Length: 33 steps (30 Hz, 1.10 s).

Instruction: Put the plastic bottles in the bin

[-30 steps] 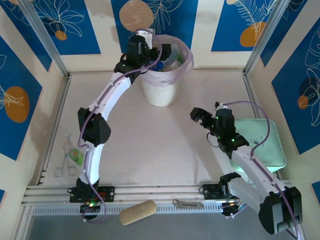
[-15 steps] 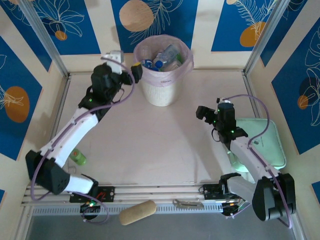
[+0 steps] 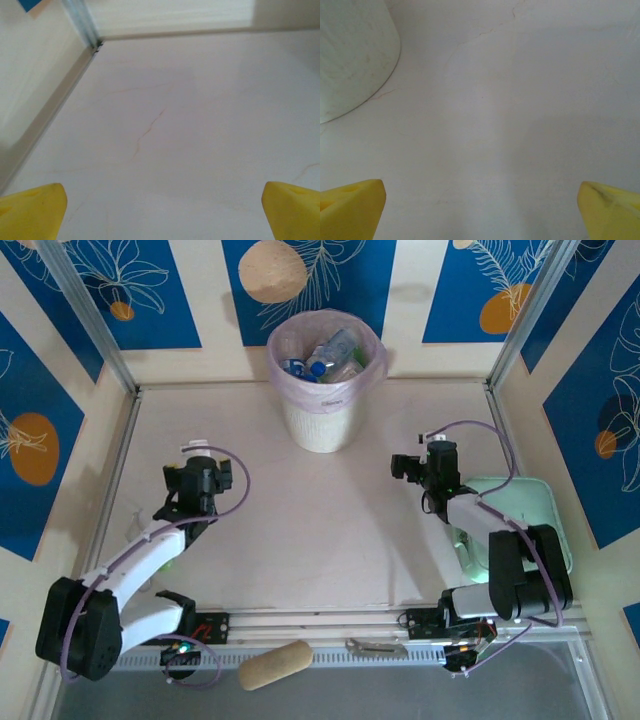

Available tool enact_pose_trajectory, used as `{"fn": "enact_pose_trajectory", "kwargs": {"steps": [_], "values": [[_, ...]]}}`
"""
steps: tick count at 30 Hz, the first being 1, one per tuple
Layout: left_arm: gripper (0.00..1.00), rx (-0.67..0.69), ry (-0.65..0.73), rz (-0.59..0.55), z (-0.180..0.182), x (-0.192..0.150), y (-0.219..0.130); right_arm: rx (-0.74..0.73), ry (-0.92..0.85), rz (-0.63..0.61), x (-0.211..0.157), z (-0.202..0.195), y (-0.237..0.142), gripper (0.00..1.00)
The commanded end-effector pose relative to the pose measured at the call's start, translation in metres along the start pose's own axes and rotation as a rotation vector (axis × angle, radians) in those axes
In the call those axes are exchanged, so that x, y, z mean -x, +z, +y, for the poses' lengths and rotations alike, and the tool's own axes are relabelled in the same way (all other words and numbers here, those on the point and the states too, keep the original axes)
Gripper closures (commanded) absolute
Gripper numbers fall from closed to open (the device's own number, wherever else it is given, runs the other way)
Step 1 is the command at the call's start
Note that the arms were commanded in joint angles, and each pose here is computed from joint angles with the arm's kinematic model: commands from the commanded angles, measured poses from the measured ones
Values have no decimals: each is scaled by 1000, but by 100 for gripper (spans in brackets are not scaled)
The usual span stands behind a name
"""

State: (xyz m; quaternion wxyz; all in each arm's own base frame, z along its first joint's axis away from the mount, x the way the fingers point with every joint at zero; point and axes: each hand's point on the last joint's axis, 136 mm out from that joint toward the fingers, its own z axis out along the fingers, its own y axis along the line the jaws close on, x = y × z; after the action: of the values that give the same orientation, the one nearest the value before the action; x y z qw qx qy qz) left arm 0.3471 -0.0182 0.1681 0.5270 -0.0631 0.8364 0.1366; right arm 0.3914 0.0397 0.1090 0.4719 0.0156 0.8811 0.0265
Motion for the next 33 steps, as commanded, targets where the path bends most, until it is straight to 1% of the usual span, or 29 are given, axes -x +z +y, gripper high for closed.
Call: {"fn": "enact_pose_trajectory", "kwargs": {"steps": [1,2,3,4,6,8,10,13,15,17,18,19,20,21,25,30,31,32,33], "values": [[0,102,-16,-80,14,15,9,-5,-50,-58,6,-2,11,0],[0,121,1,-75,14,12,14,-3,-61,-57,1,-1,15,0],[0,142,15,-70,14,8,20,2,-66,-72,2,0,18,3],[0,157,26,-68,14,6,24,14,-79,-49,0,2,18,3],[0,181,46,-65,12,0,34,57,-127,-70,1,11,19,3],[0,183,61,-76,8,-2,41,52,-141,-119,4,10,22,3],[0,171,111,-49,2,-7,48,57,-106,-85,2,4,25,3],[0,141,167,-40,-8,-17,57,74,-9,-101,1,-13,24,1],[0,113,188,-72,-14,-22,59,108,22,-133,-1,-16,17,1],[0,82,205,-130,-18,-21,56,107,23,-173,-9,-18,13,1],[0,44,207,-162,-22,-21,55,104,22,-219,-8,-18,13,1],[0,29,202,-198,-23,-19,54,92,21,-216,-8,-18,13,1],[0,20,189,-186,-22,-27,56,91,19,-185,-11,-19,13,1],[0,4,175,-217,-21,-24,54,92,16,-210,-8,-19,13,1],[0,-74,133,-224,-21,-29,51,85,15,-200,-9,-19,13,1],[0,-164,92,-188,-22,-35,58,89,15,-201,-9,-18,13,1],[0,-174,70,-184,-20,-37,59,89,15,-204,-8,-18,13,1],[1,-176,44,-164,-16,-47,62,89,15,-202,-9,-18,13,1],[1,-166,35,-208,-14,-46,65,89,15,-202,-9,-18,12,1]]}}
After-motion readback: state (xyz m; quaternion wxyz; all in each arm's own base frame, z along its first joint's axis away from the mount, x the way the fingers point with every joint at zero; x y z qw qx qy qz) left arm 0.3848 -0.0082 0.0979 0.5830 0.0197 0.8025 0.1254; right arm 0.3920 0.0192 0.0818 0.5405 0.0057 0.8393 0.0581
